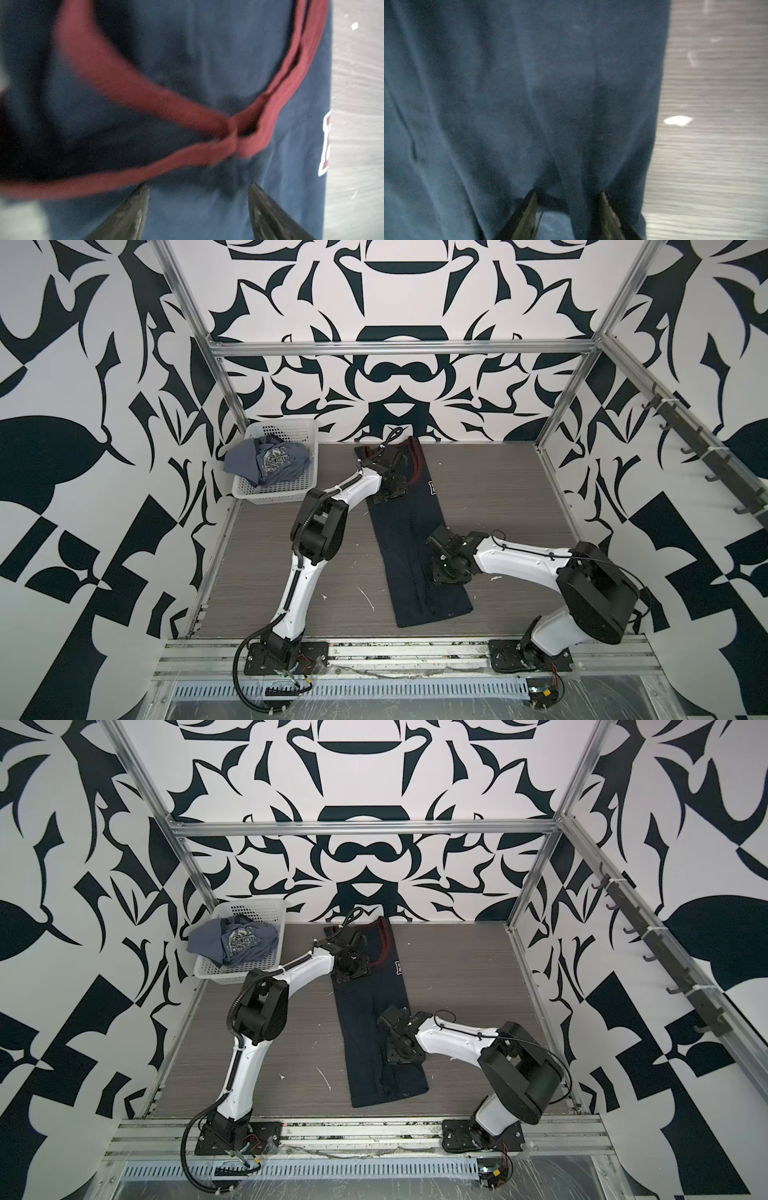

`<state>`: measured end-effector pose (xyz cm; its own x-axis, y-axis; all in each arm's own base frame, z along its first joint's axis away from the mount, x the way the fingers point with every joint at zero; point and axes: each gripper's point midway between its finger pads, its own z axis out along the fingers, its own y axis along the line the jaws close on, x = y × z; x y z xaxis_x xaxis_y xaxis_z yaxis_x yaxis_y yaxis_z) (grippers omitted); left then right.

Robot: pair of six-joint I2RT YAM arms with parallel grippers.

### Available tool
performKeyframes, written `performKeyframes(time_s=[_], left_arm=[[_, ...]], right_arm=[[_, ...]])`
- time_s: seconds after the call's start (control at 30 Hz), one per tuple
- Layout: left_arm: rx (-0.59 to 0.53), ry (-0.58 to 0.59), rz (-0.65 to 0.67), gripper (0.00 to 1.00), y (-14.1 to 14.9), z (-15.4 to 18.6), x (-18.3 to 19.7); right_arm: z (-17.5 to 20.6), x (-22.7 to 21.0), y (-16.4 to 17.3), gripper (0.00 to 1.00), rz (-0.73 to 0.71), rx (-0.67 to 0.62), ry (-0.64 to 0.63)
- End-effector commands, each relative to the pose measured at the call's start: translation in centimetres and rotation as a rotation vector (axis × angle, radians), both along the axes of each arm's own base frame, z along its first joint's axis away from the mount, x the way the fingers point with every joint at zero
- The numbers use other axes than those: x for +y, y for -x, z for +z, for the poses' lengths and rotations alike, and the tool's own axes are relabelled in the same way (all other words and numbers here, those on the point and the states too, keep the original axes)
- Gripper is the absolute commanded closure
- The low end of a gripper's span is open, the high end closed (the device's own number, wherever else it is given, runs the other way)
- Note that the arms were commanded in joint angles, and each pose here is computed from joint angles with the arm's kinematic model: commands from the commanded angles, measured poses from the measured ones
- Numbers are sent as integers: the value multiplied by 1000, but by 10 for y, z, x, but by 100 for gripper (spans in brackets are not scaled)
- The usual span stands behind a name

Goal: Fold and stack tank tops
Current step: Rotate the tank top at the center of the table.

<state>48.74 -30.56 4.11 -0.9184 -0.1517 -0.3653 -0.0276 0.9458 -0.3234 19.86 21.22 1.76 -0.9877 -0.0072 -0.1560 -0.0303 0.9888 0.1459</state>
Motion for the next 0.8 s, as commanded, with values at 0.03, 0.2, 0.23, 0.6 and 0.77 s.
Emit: performKeyframes(time_s=[0.03, 0.2, 0.23, 0.6, 0.77], left_arm=[[42, -33, -60, 21, -4, -18, -4], [-12, -29, -116, 14, 9, 50, -11], [-37, -41, -120, 9, 17, 74, -9], [86, 110, 7, 7, 215, 100, 44], [233, 135, 5, 11, 301, 60, 52]], right_arm=[[1, 27, 11, 46, -3, 47, -68], [38, 16, 9, 42, -38, -42, -123], [46, 11, 11, 42, -48, -54, -140], [60, -37, 68, 44, -121, -14, -285], [45, -42, 84, 46, -132, 29, -345]])
